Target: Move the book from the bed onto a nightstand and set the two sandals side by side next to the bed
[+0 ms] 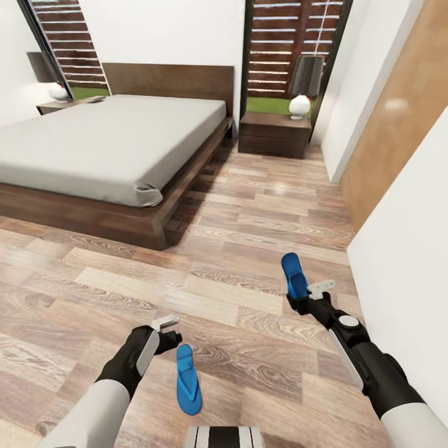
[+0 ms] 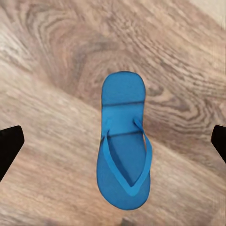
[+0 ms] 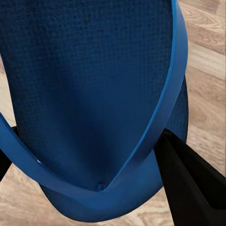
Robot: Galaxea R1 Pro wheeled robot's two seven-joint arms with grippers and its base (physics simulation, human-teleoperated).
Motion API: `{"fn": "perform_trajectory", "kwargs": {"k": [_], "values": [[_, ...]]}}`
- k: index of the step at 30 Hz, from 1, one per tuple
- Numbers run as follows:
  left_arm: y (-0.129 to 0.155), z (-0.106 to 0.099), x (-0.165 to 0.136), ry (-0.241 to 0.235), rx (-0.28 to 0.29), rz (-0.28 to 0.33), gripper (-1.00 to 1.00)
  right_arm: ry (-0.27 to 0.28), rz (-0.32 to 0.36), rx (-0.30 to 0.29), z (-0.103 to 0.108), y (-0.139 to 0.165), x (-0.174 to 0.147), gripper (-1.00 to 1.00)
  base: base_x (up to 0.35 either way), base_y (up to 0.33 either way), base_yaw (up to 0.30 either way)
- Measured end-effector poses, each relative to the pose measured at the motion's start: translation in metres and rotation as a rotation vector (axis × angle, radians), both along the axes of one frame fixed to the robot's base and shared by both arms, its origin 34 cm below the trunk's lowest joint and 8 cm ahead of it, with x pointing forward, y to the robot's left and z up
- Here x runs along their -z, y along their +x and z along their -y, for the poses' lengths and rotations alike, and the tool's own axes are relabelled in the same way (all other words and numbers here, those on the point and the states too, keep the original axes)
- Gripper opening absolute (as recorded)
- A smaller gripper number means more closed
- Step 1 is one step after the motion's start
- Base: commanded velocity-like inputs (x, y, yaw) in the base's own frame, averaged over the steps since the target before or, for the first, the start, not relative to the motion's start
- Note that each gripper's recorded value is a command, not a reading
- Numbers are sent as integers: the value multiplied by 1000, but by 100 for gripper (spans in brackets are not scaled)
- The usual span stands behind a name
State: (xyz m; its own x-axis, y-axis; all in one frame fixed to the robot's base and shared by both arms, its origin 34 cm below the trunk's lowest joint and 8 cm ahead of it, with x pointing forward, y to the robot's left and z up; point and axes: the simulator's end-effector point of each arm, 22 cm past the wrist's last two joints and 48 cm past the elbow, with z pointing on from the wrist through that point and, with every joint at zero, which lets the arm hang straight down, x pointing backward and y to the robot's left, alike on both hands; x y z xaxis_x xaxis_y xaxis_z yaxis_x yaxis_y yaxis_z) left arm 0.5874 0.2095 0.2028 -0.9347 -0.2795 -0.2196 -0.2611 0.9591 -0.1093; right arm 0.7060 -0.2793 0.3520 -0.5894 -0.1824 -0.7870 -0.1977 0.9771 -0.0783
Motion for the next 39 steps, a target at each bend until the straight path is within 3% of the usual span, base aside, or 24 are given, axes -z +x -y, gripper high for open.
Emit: {"fn": "perform_trajectory", "kwargs": {"k": [11,31,39], "values": [[-12,7,22,-1,23,-38,100,0,-26,-12,-9,2,7,-100,0,0,0],[-37,10,63,0,36,-110,100,1,-112,-14,-10,-13,58,-100,0,0,0],[-34,18,76,-4,17,-74,100,1,-145,-14,-10,-20,79,-100,0,0,0]]}}
